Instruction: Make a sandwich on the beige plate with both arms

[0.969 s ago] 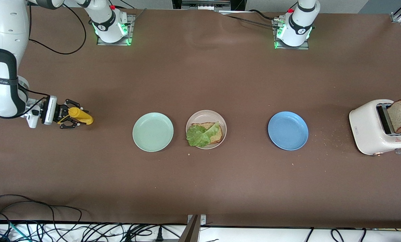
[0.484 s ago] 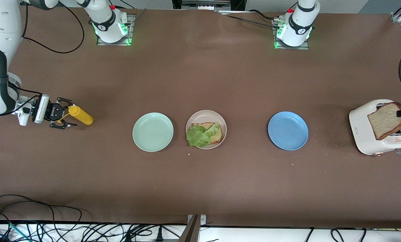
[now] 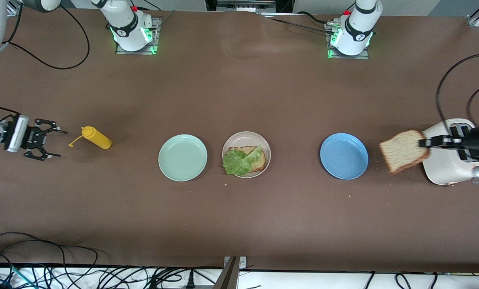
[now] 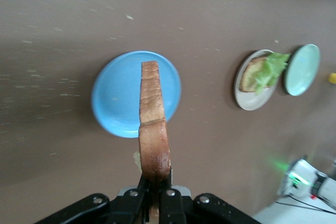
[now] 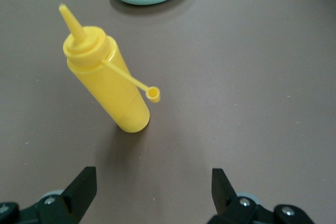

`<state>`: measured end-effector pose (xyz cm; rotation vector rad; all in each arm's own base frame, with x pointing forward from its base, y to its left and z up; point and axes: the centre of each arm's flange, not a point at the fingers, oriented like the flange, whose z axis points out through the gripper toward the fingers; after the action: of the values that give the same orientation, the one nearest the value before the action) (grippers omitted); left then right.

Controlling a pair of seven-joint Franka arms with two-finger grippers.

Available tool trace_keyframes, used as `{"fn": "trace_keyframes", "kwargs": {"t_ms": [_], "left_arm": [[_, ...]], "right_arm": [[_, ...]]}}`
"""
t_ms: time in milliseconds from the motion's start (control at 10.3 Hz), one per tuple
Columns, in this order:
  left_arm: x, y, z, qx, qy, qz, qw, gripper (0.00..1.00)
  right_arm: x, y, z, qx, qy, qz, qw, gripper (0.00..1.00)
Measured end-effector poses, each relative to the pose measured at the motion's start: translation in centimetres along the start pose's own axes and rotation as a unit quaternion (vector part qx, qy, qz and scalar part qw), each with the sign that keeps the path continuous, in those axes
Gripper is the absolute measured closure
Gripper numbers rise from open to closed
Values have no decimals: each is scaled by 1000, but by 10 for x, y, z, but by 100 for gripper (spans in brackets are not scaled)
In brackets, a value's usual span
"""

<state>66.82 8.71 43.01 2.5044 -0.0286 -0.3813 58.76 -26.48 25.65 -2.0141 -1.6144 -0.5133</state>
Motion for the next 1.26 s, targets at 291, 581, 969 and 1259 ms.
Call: {"fn": "trace_keyframes", "kwargs": {"t_ms": [291, 581, 969, 1259], "left_arm": [[36, 45, 75, -130, -37, 43, 990, 92], [61, 107, 144, -210, -62, 79, 973, 92], [82, 212, 244, -204, -27, 104, 973, 92], [84, 238, 296, -206, -20, 95, 974, 92]], "right_arm": [[56, 23, -74, -3, -48, 121, 992, 3], [144, 32, -126, -9, -80, 299, 951, 2], [266, 29, -103, -38, -144, 510, 847, 0], [320, 18, -82, -83, -193, 585, 783, 0]]}}
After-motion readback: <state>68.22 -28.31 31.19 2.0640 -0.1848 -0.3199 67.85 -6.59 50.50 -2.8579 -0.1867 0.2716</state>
